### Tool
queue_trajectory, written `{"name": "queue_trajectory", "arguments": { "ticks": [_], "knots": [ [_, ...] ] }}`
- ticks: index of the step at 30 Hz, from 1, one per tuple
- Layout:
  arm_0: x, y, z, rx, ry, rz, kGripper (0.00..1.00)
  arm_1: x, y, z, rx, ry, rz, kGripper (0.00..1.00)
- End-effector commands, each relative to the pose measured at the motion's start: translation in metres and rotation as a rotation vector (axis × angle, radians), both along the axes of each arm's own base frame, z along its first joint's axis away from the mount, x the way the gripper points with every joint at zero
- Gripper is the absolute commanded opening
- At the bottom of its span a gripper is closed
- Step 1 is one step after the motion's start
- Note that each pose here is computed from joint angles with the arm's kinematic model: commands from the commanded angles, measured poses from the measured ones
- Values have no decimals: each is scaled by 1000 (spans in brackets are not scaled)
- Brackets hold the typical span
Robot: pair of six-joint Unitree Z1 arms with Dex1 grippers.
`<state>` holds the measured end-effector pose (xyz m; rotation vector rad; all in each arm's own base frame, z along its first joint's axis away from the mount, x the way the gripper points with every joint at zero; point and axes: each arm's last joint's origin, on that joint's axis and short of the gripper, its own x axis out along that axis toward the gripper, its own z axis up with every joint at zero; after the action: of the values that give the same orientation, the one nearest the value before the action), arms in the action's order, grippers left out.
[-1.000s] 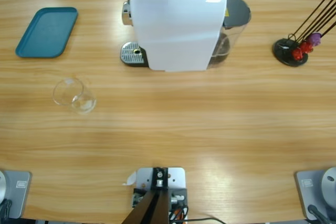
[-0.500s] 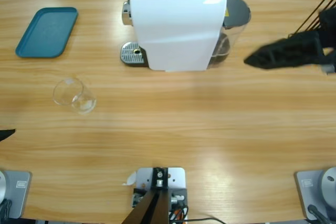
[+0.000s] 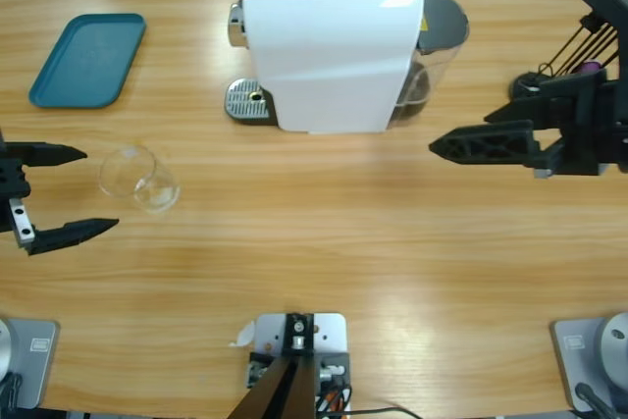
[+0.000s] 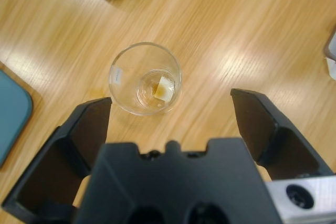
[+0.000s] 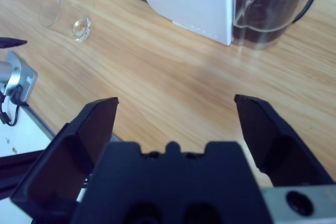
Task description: Pour coffee
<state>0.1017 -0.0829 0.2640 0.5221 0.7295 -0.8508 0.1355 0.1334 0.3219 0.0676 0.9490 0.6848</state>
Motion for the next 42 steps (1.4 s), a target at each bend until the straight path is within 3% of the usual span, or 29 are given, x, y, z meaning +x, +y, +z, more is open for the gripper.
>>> {"name": "queue_trajectory", "arguments": {
  "ticks": [1, 15, 16, 18, 24, 26, 29, 31, 34, 38, 42],
  "knots": [
    [19, -8, -22, 38, 56, 18, 1000, 18, 12, -26, -31, 73, 22, 1000],
    [39, -15, -39, 83, 126, 36, 981, 41, 12, -44, -20, 104, 7, 1000],
    [40, -15, -40, 77, 129, 38, 866, 41, 12, -45, -19, 106, 7, 1000],
    [42, -15, -41, 78, 135, 43, 747, 42, 11, -45, -16, 110, 8, 1000],
    [45, -15, -43, 77, 138, 55, 719, 45, 14, -47, -10, 116, 15, 1000],
    [46, -16, -44, 80, 142, 52, 545, 44, 14, -46, -7, 114, 17, 1000],
    [46, -16, -44, 78, 142, 50, 531, 43, 13, -47, -8, 115, 17, 1000],
    [45, -15, -42, 74, 127, 40, 357, 43, 12, -47, -9, 117, 17, 1000],
    [39, -10, -32, 84, 59, 30, 258, 42, 12, -46, -6, 113, 16, 1000],
    [42, -12, -21, 79, 17, 1, 220, 41, 11, -47, -8, 115, 16, 1000],
    [63, -23, 15, 44, -105, -27, 218, 45, 14, -47, -10, 118, 16, 1000]
  ]
}}
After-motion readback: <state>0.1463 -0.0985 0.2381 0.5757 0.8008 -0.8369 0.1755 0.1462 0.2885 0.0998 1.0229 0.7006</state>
